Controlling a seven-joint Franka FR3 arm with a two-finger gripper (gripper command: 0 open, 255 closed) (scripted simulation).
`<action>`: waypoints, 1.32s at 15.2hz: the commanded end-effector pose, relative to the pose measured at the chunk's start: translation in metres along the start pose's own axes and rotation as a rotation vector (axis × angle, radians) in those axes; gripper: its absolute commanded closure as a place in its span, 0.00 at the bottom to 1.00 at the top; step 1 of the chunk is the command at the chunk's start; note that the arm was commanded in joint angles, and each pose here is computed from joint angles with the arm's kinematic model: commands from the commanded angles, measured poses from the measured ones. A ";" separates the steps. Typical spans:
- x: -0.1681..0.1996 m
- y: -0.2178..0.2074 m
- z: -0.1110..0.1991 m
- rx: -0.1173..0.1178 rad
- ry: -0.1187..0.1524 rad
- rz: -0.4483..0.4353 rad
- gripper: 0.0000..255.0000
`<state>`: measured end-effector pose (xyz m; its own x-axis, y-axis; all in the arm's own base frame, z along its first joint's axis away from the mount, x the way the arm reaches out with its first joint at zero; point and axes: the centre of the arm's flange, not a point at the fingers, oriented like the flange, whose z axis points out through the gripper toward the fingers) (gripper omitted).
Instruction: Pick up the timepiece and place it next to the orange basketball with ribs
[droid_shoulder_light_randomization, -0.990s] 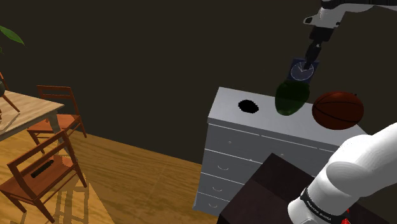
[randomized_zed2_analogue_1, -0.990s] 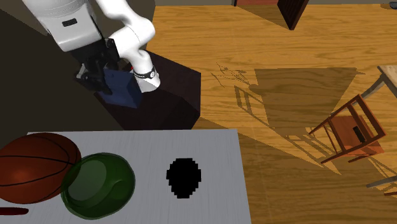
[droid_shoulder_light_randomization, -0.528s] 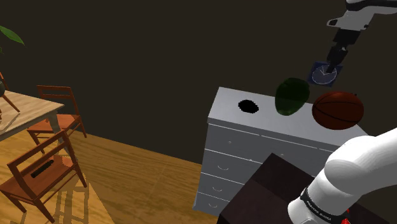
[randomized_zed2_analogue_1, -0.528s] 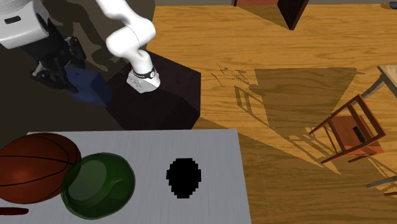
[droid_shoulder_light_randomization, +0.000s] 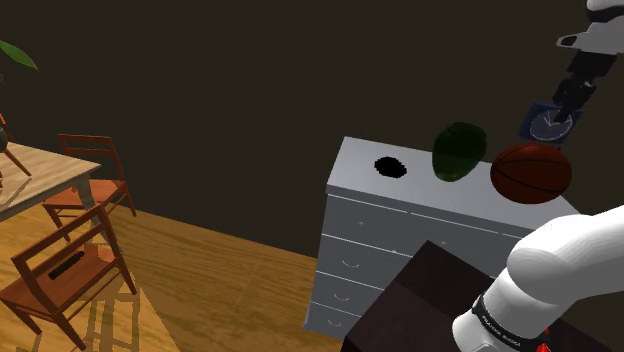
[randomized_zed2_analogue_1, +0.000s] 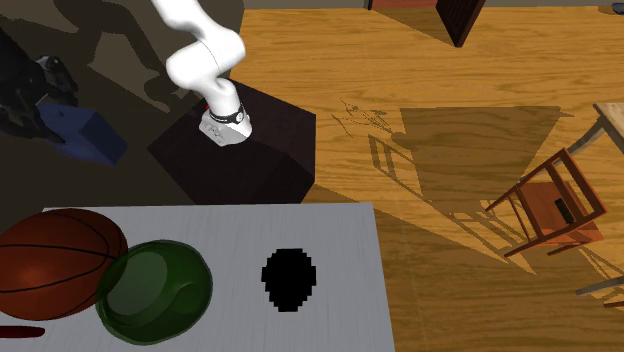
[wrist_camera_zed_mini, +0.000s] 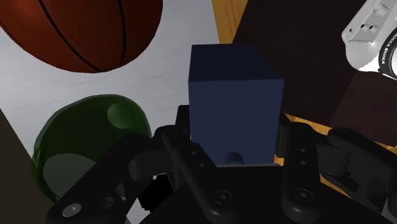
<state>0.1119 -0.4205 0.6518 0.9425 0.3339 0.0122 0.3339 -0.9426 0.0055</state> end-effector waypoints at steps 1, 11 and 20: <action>-0.027 0.003 -0.002 0.000 0.000 -0.001 1.00; -0.060 0.007 0.040 0.000 0.000 -0.001 1.00; -0.060 0.006 0.087 0.000 0.000 -0.001 1.00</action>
<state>0.0591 -0.4472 0.5706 0.9421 0.3351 0.0118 0.3351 -0.9422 0.0047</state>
